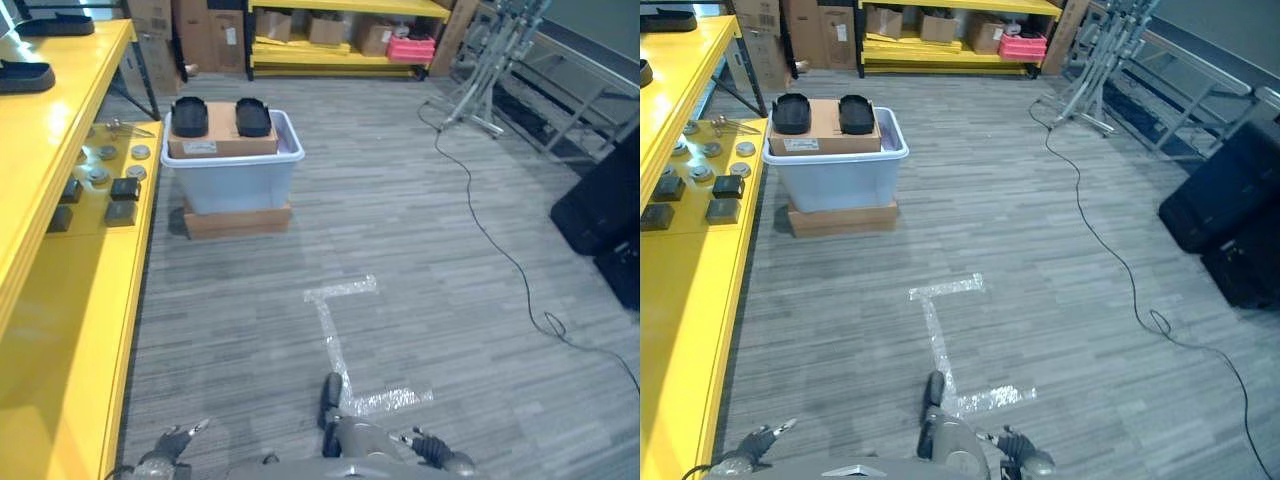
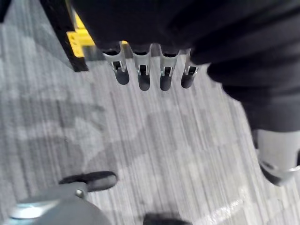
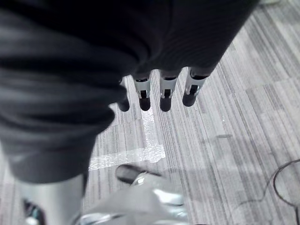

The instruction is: Move parts from the plastic box to the shelf.

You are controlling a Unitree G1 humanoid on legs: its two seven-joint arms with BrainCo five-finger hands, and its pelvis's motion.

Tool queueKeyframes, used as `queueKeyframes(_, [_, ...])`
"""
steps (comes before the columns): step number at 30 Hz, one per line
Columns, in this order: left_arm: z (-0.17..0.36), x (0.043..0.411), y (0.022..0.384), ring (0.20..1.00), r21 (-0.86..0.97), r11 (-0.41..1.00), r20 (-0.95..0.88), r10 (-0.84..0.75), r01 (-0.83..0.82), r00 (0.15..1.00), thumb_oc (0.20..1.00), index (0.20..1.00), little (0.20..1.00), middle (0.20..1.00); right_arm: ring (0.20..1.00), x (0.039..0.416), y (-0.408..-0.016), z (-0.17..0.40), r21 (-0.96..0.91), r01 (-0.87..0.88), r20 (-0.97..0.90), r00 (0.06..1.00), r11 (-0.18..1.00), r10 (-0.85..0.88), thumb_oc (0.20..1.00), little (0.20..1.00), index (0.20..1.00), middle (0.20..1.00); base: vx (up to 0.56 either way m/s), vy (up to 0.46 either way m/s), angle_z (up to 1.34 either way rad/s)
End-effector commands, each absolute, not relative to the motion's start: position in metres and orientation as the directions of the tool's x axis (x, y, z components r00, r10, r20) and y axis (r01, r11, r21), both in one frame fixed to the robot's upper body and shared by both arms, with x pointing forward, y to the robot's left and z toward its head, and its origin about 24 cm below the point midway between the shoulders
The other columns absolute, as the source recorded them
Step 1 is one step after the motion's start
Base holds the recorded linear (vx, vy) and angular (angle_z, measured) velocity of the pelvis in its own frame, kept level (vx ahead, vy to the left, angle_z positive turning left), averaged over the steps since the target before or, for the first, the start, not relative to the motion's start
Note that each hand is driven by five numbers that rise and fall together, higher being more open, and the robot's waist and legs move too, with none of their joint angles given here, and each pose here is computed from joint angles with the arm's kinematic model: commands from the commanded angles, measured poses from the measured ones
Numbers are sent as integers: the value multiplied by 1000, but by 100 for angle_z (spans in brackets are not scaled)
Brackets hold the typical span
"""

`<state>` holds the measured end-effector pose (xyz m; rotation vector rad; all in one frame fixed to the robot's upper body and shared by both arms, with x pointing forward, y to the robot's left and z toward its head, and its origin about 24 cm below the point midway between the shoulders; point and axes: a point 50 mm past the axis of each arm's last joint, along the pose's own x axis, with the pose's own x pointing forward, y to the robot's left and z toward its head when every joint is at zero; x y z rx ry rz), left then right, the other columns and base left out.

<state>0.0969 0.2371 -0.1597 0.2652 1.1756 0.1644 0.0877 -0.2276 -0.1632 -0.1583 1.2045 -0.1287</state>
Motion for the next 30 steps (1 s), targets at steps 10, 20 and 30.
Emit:
queueKeyframes(10, [-170, 68, 217, 1000, 224, 970, -931, 185, 90, 315, 1000, 1000, 1000, 1000, 1000, 117, -260, -148, -301, -6, -871, 409, 954, -272, 1000, 1000, 1000, 1000, 386, -122, 38])
queueKeyframes(20, [-170, 66, 216, 1000, 229, 964, -930, 174, 139, 322, 1000, 1000, 1000, 1000, 1000, 157, -263, -132, -355, -50, -804, 526, 934, -278, 1000, 1000, 1000, 1000, 425, 84, -41])
queueKeyframes(30, [-164, 83, 234, 1000, 281, 952, -912, 225, 123, 343, 1000, 1000, 1000, 1000, 1000, 122, -243, -151, -292, -117, -881, 420, 949, -219, 1000, 1000, 1000, 1000, 266, 189, 3])
